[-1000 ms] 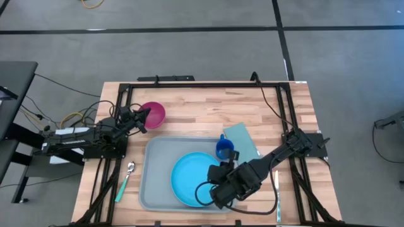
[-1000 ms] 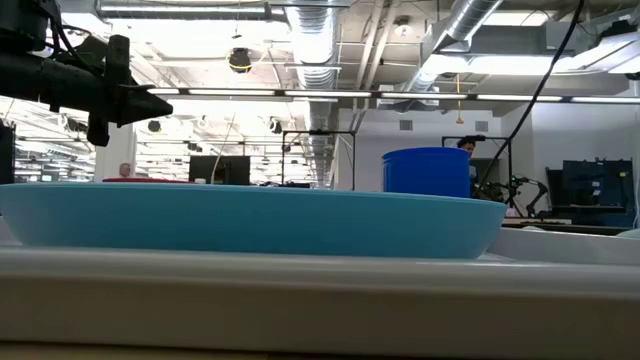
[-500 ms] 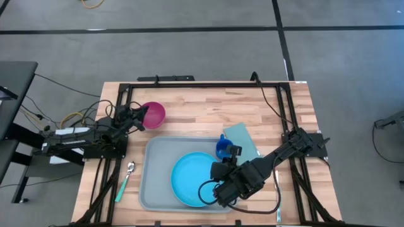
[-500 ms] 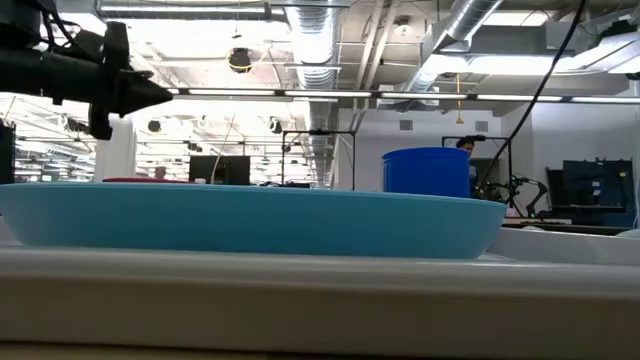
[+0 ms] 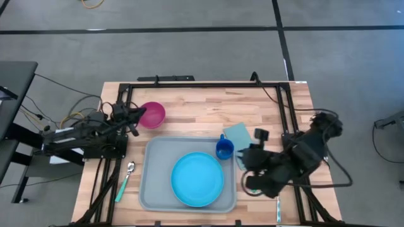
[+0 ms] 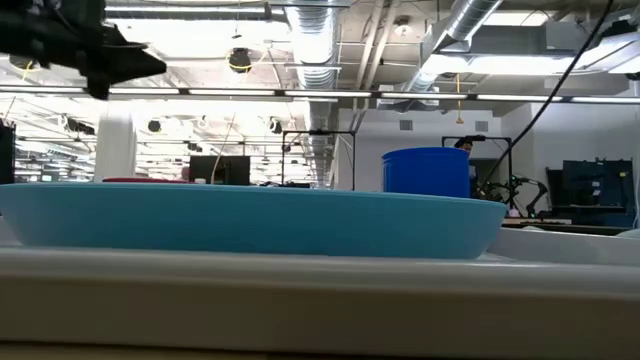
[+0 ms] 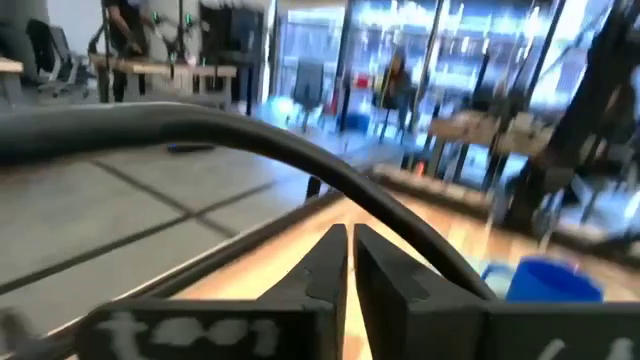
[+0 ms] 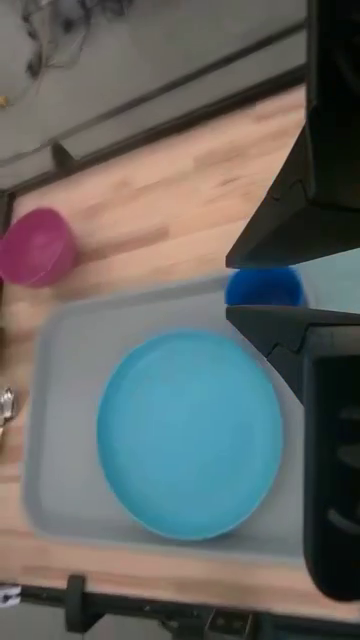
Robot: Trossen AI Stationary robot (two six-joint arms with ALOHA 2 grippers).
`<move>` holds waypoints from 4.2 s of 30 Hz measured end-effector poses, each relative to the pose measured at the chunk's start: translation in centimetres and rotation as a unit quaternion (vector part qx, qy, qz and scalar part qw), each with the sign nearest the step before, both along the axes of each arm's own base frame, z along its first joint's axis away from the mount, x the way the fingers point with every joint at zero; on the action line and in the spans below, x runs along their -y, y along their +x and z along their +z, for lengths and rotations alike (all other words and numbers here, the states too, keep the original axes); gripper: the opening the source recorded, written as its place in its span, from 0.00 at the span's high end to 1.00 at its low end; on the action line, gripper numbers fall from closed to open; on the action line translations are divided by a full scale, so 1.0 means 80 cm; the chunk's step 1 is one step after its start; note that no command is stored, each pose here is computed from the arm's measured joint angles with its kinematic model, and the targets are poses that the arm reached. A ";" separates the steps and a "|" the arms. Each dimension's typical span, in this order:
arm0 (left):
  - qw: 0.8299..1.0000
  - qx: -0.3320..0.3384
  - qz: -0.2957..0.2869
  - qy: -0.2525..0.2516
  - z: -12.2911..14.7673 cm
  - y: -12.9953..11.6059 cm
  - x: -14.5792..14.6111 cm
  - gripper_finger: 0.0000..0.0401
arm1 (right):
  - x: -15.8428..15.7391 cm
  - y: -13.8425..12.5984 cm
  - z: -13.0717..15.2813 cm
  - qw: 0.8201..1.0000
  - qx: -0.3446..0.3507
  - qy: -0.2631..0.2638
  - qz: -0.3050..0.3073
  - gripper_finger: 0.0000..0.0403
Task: Set up tray
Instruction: Put the red bowl on top of the light blue plate on the gray tray
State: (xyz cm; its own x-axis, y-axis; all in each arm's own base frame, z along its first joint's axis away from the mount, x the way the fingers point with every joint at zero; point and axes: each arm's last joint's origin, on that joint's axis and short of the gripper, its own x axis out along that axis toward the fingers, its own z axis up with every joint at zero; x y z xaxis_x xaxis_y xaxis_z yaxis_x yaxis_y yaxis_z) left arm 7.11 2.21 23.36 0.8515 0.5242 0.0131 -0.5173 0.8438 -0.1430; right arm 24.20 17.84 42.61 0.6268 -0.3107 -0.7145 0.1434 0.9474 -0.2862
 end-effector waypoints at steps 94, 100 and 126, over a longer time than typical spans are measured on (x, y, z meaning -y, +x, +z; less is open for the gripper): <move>0.897 -0.308 -0.310 -0.074 0.083 0.215 0.175 1.00 | 0.068 -0.061 -0.319 0.943 0.270 0.171 0.092 0.84; 0.837 -0.336 -0.414 0.127 0.047 0.214 0.257 1.00 | 0.068 -0.061 -0.318 0.942 0.272 0.172 0.092 0.84; 0.748 -0.509 -0.410 0.116 -0.024 0.318 0.306 0.99 | 0.069 -0.059 -0.314 0.937 0.287 0.180 0.088 0.84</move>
